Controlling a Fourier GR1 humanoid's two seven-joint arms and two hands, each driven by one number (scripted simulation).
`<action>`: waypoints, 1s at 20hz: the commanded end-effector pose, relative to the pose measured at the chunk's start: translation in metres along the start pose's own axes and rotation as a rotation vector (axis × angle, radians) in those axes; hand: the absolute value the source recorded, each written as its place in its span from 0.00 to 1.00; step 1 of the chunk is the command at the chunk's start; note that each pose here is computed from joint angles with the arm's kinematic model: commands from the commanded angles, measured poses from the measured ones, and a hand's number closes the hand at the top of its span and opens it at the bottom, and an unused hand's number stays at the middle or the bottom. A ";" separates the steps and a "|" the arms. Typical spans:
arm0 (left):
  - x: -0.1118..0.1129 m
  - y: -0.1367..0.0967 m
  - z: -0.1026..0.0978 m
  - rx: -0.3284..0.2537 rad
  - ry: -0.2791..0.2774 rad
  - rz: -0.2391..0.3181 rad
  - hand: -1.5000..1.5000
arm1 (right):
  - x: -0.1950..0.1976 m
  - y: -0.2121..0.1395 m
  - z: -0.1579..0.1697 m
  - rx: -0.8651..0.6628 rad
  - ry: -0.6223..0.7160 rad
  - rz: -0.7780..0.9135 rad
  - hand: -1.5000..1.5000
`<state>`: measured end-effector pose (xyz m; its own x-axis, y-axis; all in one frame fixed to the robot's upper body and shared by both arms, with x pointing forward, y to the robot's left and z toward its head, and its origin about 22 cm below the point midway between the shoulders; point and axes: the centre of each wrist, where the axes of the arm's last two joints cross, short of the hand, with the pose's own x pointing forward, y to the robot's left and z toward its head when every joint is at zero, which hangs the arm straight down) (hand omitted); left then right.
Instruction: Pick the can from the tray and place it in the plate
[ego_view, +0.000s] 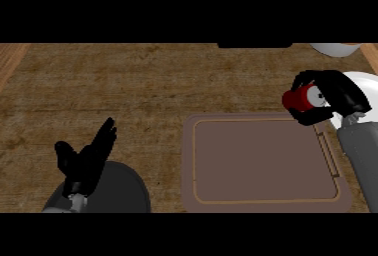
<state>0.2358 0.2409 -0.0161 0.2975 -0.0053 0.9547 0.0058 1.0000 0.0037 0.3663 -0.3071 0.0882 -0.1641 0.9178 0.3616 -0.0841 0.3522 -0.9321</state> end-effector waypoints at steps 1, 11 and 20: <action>-0.003 0.003 0.001 0.014 0.023 -0.002 0.50 | -0.030 -0.026 0.002 -0.250 0.408 -0.051 1.00; 0.000 -0.006 0.002 -0.046 0.013 -0.022 0.50 | -0.031 -0.086 -0.011 -0.935 1.027 -0.161 1.00; -0.002 -0.019 -0.004 -0.077 0.029 -0.034 0.50 | -0.039 -0.072 -0.020 -1.370 1.280 -0.181 1.00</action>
<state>0.2443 0.2257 -0.0059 0.2521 -0.0297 0.9673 0.0877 0.9961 0.0078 0.3953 -0.3670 0.1491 0.6300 0.2919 0.7197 0.7728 -0.1433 -0.6183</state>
